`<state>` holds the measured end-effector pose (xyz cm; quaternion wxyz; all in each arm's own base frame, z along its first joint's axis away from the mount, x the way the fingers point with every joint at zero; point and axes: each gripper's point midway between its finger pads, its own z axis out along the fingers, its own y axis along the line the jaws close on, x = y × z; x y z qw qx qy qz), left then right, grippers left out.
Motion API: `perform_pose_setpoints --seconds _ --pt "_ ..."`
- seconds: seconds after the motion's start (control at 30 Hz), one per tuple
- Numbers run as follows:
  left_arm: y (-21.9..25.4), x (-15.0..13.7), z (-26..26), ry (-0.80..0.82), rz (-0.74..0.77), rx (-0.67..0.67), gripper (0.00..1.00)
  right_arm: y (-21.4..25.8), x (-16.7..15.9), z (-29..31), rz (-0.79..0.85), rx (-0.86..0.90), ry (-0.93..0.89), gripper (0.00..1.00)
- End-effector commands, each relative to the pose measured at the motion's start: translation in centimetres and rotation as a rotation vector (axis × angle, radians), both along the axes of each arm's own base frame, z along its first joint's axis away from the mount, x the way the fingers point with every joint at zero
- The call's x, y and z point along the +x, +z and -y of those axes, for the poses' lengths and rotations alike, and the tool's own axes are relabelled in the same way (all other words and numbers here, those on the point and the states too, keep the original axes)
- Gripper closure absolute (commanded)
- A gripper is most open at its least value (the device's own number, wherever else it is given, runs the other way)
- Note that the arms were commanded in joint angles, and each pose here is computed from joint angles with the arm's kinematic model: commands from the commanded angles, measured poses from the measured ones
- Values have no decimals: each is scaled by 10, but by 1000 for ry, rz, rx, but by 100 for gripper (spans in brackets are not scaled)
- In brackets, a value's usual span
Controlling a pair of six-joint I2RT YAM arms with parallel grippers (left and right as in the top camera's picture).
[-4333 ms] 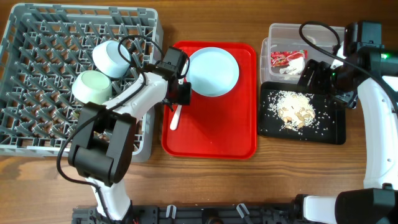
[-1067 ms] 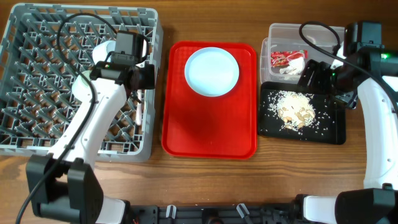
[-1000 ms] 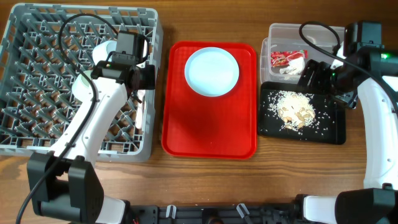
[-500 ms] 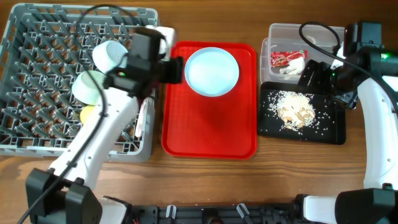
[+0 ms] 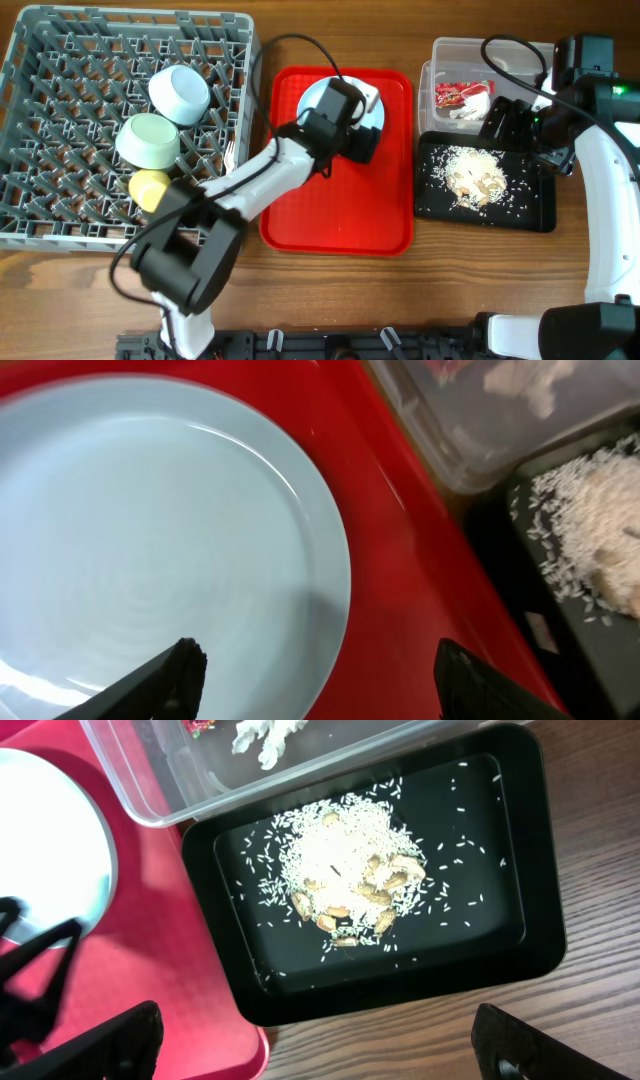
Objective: Sort waste into correct bins and load items into the dishwasher rack
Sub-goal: 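Reach the left gripper toward the light-blue plate on the tray, then grip the light-blue plate rim with the left gripper and tilt it up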
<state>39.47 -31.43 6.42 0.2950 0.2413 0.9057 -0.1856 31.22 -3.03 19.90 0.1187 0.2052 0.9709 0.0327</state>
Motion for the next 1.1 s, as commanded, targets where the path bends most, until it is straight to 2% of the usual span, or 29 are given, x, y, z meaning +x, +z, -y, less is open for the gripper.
perform_pose_setpoints --seconds 0.0,0.1,0.23,0.37,0.4,0.6,0.7,0.8,0.9,1.07 --pt "-37 -4 1 -13 -57 37 27 8 -2 0 25 -6 10 0" --pt "-52 -12 -5 -13 -103 70 28 8 -1 0 26 -6 10 0" --pt "-67 -31 -19 -13 -195 137 39 8 -1 0 26 -6 10 0" --pt "-80 -57 -38 -12 -312 221 63 8 -1 0 26 -5 10 0" --pt "-83 -66 -45 -11 -350 249 66 8 -1 0 26 -6 10 0" --pt "-86 -76 -52 -8 -392 277 66 8 -2 0 25 -6 10 0" --pt "-86 -76 -51 -10 -391 277 72 8 -2 0 24 -6 10 0" --pt "-86 -75 -48 -15 -382 272 71 8 -2 0 25 -6 10 0" --pt "-85 -70 -45 -10 -332 300 74 8 -2 0 25 -6 10 0" --pt "-86 -63 -50 18 -241 394 68 8 -2 0 25 -6 10 0"
